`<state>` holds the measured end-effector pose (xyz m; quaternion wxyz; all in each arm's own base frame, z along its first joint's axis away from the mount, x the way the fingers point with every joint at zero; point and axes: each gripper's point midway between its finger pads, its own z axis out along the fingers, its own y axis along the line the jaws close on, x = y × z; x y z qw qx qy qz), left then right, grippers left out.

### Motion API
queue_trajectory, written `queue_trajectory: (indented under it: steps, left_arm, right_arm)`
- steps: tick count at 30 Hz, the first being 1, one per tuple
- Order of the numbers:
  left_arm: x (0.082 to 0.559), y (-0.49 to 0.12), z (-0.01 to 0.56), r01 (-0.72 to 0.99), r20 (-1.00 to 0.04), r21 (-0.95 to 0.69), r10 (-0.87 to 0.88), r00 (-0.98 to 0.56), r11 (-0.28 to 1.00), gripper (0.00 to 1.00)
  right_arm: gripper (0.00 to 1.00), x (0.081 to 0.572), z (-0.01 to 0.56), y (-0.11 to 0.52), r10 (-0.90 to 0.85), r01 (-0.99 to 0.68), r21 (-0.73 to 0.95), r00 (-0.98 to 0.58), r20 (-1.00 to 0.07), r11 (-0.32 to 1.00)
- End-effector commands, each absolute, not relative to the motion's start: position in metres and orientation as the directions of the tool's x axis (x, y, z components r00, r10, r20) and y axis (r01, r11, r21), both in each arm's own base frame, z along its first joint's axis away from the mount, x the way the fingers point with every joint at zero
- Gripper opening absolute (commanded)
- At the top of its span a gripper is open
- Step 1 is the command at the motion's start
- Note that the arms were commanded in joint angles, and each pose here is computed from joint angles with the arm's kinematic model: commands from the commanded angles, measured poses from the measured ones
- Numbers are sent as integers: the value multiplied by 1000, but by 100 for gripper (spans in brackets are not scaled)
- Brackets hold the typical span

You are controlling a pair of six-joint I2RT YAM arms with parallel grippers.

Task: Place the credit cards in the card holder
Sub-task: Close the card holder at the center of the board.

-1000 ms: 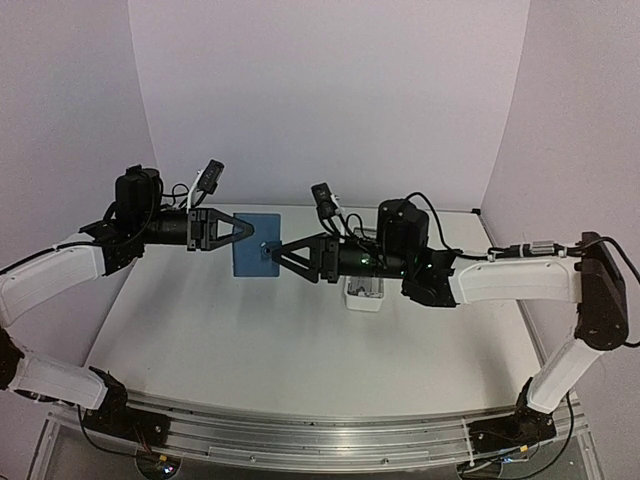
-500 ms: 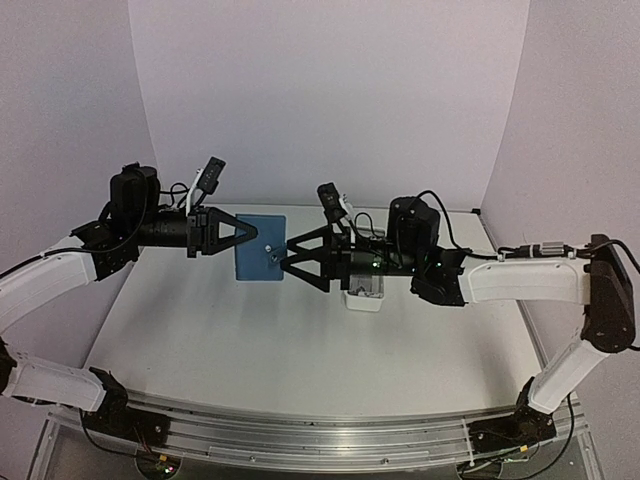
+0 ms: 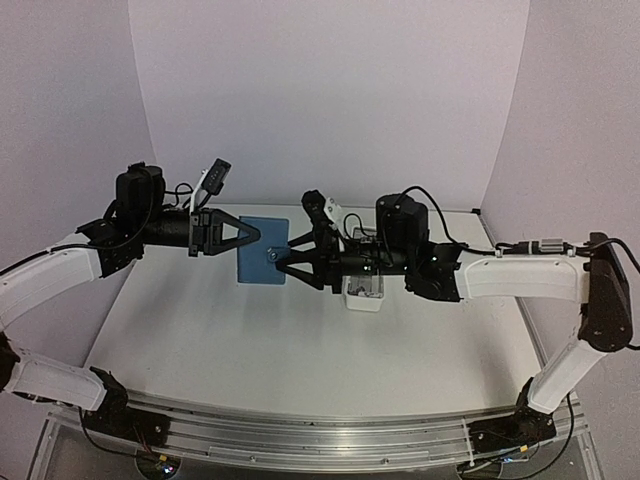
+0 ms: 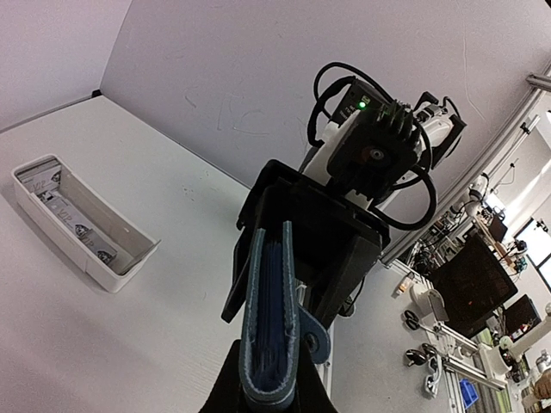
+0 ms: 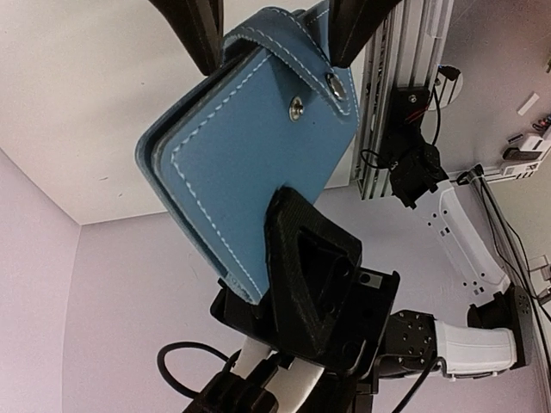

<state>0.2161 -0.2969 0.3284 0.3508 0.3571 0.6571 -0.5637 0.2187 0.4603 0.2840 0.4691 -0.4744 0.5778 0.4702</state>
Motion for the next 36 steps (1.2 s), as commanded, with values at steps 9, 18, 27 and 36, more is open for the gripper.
queue_trajectory:
  steps: [9,18,27,36]
  left_arm:
    - [211,-298,362,901,-900,-433,37,-434,39,0]
    - [208,-297,360,908,-907,-419,41,-420,29,0]
    - [206,-296,361,913,-912,-408,42,-408,24,0]
    - [202,-296,362,915,-915,-402,41,-402,-5,0]
  right_arm:
    - [36,226,307,474,-65,-993,71,-77,-995,89]
    - [47,212,314,461,-58,-982,181,-178,-982,-44]
    - [63,192,313,455,-75,-954,240,-230,-970,-178]
    - [42,206,319,460,-28,-956,257,-255,-966,-143]
